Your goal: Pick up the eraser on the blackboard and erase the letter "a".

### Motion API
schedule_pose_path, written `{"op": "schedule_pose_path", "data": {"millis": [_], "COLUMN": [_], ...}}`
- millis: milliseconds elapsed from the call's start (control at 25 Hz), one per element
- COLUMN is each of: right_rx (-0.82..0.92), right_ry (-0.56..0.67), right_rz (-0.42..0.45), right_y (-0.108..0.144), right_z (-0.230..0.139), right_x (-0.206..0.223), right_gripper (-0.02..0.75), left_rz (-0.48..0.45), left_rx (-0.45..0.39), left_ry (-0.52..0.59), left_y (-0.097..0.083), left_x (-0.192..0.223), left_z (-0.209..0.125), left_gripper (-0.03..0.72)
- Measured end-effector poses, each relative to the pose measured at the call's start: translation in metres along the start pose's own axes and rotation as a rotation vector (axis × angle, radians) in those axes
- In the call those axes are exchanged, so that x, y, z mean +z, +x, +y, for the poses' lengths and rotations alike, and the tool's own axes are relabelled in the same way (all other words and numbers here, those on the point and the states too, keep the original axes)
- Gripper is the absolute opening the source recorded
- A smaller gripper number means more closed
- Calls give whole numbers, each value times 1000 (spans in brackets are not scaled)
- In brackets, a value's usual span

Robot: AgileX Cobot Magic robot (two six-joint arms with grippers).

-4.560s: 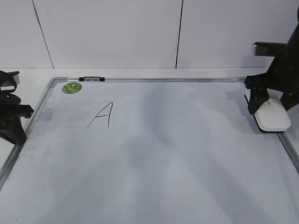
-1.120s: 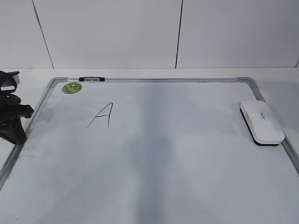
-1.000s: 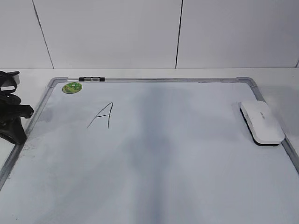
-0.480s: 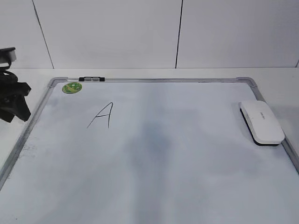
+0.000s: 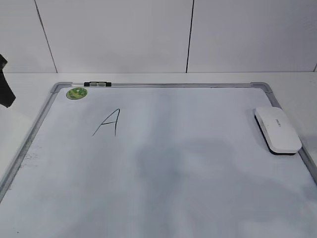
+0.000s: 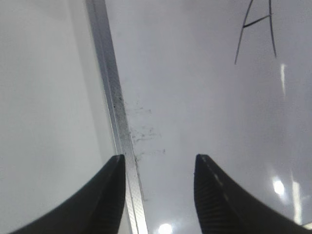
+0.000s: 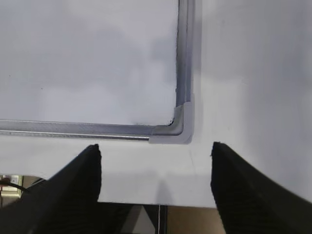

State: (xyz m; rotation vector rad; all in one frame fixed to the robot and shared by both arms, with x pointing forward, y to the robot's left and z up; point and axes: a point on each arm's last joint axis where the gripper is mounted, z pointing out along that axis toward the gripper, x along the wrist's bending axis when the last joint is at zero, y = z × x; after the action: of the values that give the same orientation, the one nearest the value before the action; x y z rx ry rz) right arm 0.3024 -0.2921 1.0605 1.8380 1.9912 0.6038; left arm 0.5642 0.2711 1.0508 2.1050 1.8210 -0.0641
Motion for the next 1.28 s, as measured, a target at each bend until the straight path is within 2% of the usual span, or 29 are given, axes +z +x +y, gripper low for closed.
{"op": "schedule_pose_path", "data": {"millis": [200, 480, 880, 1280], "right_rx": [42, 41, 13, 6], "right_ry": [-35, -52, -84, -171], "right_rz": [-5, -18, -32, -34], "right_y": [-1, -2, -2, -1], "right_z": [-5, -8, -24, -40], "right_x": [6, 3, -4, -13], "right_gripper": [558, 558, 559, 558], "left_rz": [-15, -9, -2, 7], "left_rx": [23, 52, 91, 116], "left_ry": [-14, -114, -236, -352], "left_y": [-12, -27, -48, -54], "left_x": [-30, -69, -102, -88], "left_z": [-15, -40, -136, -232], "left_gripper": [347, 347, 347, 343]}}
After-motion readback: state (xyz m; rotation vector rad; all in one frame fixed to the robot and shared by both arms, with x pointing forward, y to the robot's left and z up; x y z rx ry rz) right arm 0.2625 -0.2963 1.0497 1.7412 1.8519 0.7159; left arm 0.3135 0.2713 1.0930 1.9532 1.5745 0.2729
